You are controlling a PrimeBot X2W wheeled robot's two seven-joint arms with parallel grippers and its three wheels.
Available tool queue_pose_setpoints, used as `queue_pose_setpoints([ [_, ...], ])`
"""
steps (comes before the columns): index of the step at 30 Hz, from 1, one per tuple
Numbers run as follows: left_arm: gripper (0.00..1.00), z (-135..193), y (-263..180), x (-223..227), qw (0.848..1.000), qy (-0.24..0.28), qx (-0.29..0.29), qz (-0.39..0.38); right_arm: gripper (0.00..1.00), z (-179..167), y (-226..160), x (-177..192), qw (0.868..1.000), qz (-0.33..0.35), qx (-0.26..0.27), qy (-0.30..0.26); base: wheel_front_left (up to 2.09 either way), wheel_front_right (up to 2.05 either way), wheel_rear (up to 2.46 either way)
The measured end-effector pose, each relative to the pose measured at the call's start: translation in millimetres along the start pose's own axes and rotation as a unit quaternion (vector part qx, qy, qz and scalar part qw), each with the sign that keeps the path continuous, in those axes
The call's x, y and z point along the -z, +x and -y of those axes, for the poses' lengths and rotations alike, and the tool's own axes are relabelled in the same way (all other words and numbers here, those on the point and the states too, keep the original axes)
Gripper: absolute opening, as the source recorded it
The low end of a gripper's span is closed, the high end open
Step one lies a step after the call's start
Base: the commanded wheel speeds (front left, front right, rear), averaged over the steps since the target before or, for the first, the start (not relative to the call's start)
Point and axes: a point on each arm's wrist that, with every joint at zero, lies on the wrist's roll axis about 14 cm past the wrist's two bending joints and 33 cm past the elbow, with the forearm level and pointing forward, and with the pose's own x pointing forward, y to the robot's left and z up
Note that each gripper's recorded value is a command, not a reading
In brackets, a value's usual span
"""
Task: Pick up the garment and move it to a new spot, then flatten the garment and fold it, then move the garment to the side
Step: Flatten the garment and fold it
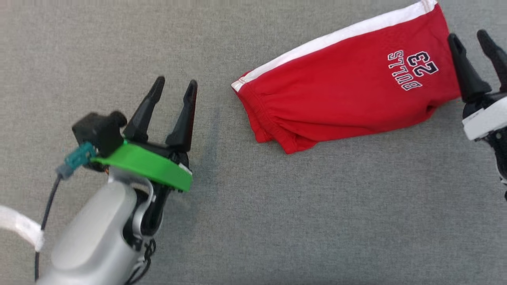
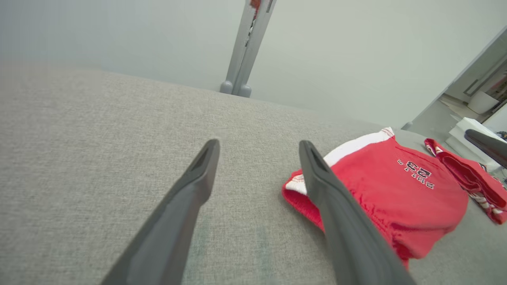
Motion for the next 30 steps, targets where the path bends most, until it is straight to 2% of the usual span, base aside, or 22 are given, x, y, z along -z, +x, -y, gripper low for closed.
queue_pose_setpoints([
  [11, 1.0, 16.3, -74.2, -25.6, 0.991, 0.029, -0.081, 0.099, 1.0, -8.6, -64.4, 3.8, 0.999, 0.031, 0.028, 0.001, 0.0, 0.0, 0.0],
  [17, 1.0, 14.6, -108.0, -37.9, 0.982, 0.044, -0.121, 0.135, 1.0, -11.8, -82.7, 3.0, 0.999, 0.039, 0.038, 0.004, 0.0, 0.0, 0.0],
  [23, 1.0, 19.4, -129.4, -46.2, 0.974, 0.107, -0.132, 0.151, 1.0, -15.4, -70.7, 7.7, 0.999, 0.026, 0.034, 0.002, 0.0, 0.0, 0.0],
  [30, 1.0, 23.1, -132.8, -37.1, 0.973, 0.129, -0.133, 0.136, 1.0, 9.1, -33.4, 7.8, 0.998, -0.022, 0.061, 0.001, 0.0, 0.0, 0.0],
])
